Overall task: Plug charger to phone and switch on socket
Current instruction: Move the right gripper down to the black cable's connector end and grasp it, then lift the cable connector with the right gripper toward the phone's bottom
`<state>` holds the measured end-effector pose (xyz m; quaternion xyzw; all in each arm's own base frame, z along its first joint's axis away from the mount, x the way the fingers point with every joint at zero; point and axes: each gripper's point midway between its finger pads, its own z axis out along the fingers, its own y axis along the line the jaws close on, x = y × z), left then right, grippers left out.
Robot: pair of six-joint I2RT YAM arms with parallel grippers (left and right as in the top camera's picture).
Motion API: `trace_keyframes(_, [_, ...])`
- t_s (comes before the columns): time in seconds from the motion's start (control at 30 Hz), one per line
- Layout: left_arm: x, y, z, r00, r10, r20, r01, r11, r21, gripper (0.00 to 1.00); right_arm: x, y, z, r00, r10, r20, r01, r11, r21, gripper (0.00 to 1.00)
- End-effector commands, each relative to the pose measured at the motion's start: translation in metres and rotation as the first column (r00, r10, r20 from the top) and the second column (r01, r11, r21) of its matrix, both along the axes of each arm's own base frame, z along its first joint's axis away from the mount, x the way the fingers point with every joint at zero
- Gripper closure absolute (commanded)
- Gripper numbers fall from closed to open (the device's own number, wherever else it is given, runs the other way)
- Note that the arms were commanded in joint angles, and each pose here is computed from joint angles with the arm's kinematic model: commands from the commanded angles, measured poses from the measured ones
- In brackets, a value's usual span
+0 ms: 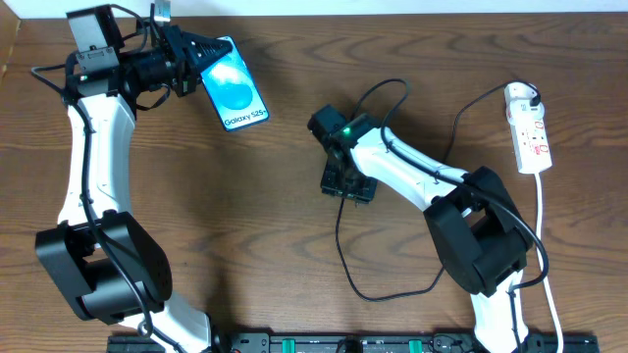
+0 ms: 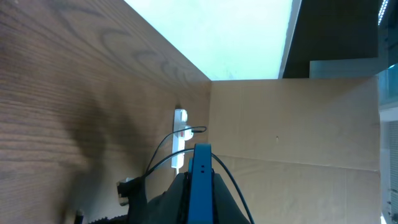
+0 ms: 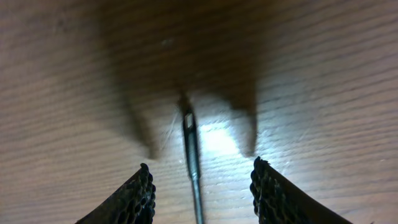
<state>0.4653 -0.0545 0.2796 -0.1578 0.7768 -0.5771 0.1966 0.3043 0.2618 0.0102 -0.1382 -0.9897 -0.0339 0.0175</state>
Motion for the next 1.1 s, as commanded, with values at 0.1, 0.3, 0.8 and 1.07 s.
trace_keyframes(0.1, [-0.007, -0.003, 0.011, 0.999, -0.027, 0.027, 0.028, 0.999, -0.02, 0.93, 0.003, 0.006, -0.001, 0.999, -0.004, 0.035, 0.004, 1.0, -0.024, 0.52])
trace_keyframes(0.3, [-0.007, -0.003, 0.011, 0.999, -0.027, 0.027, 0.028, 0.999, -0.02, 0.93, 0.003, 0.0, -0.005, 0.999, -0.012, 0.042, 0.014, 0.999, -0.049, 0.52])
trace_keyframes(0.8, [-0.007, -0.003, 0.011, 0.999, -0.027, 0.027, 0.028, 0.999, -0.02, 0.93, -0.004, -0.001, -0.028, 1.0, -0.015, -0.006, 0.014, 0.998, -0.061, 0.59])
trace_keyframes(1.07, [-0.007, -0.003, 0.011, 0.999, -0.027, 0.026, 0.027, 0.999, -0.02, 0.93, -0.007, -0.001, -0.028, 1.0, -0.013, -0.016, 0.012, 0.998, -0.059, 0.64])
